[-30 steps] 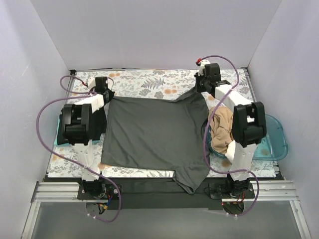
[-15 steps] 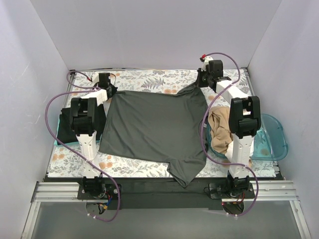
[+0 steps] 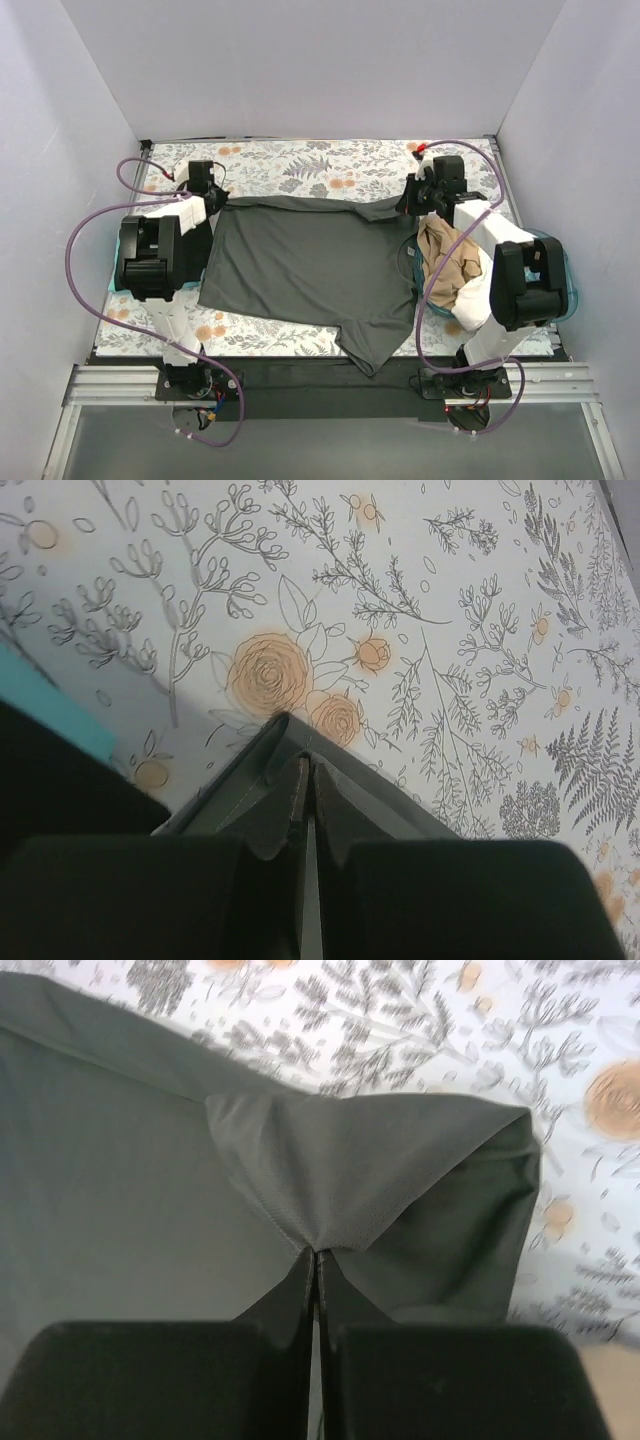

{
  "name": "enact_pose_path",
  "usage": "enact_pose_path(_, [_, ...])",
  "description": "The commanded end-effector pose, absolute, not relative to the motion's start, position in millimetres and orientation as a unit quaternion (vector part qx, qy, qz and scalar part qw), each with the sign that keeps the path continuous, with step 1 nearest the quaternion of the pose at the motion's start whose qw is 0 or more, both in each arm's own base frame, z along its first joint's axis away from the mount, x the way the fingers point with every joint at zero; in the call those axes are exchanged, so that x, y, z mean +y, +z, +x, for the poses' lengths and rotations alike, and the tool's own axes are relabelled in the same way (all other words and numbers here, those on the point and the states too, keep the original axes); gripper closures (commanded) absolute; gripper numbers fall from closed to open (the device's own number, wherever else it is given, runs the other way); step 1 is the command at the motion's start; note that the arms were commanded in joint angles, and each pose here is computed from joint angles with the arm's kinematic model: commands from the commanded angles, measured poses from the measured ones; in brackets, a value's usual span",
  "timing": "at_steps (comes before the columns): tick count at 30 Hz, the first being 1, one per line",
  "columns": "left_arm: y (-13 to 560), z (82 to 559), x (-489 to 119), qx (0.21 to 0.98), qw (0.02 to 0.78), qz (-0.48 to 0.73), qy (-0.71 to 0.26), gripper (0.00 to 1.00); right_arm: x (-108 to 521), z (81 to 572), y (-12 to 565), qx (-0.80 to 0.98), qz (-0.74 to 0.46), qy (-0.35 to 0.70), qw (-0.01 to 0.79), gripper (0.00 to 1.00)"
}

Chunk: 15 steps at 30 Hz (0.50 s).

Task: Fold and stack the t-shirts
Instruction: Fold the tshirt

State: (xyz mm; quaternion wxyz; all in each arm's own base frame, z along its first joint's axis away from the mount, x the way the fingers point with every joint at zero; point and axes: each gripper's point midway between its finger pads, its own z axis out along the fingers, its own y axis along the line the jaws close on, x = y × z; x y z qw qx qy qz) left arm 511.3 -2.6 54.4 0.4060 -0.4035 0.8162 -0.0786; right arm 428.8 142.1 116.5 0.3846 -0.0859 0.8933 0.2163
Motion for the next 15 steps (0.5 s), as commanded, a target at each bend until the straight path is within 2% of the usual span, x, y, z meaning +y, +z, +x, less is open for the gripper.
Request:
enact_pose_path(1, [86, 497, 6, 0.798, 0.433, -0.413, -0.071, 1.00, 153, 401, 129, 0.881, -0.099, 0.253, 0.387, 0.99])
enact_pose_path(15, [96, 454, 22, 0.796, 0.433, -0.423, -0.032, 1.00, 151, 308, 133, 0.892, -0.069, 0.261, 0.362, 0.99])
